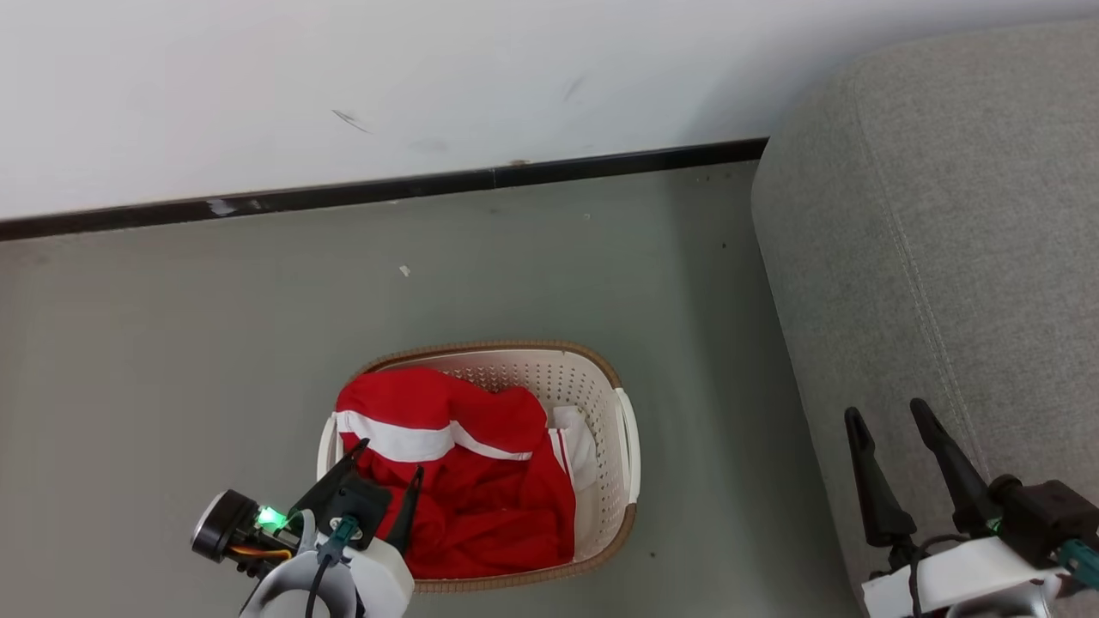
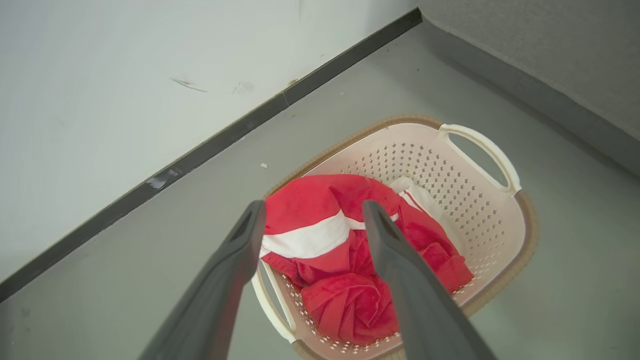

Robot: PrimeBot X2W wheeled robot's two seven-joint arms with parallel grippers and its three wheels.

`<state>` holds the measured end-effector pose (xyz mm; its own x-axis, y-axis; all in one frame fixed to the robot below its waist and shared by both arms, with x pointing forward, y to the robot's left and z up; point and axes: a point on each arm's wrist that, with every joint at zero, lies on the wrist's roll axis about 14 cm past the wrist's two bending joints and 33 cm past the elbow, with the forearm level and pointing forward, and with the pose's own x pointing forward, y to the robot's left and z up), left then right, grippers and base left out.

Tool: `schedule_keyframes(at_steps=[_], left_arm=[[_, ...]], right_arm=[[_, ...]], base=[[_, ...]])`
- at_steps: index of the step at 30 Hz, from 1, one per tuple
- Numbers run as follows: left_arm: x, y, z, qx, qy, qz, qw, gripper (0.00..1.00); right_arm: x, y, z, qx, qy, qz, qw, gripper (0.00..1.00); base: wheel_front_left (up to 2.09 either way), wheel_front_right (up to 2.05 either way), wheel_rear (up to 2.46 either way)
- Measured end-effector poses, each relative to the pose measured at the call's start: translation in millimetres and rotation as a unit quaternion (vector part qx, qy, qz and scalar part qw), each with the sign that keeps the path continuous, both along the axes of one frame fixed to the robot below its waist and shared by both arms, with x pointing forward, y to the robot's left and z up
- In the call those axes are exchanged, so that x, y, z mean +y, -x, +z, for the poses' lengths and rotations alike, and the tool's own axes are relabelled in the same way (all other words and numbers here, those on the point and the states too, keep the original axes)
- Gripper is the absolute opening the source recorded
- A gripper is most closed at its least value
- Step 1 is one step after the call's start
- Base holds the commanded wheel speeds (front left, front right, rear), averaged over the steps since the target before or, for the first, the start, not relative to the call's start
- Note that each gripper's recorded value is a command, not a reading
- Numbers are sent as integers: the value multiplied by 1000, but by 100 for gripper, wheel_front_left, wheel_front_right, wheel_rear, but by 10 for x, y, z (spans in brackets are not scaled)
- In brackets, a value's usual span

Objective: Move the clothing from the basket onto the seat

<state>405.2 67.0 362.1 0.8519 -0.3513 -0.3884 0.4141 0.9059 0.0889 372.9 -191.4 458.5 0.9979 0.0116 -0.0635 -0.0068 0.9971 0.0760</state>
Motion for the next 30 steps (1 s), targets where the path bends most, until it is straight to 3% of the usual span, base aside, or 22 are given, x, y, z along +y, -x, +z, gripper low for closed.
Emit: schedule_keyframes(at_steps=[18, 30], left_arm=[[-245, -368, -698, 49, -66, -83, 993, 100], [-500, -618, -1054, 57, -72, -119, 989, 100]], right_arm=[[-71, -430, -197, 9, -8, -11, 1000, 100], [-132, -656, -391, 22, -10, -16, 1000, 100]], base=[[0, 0, 0], [0, 0, 0]])
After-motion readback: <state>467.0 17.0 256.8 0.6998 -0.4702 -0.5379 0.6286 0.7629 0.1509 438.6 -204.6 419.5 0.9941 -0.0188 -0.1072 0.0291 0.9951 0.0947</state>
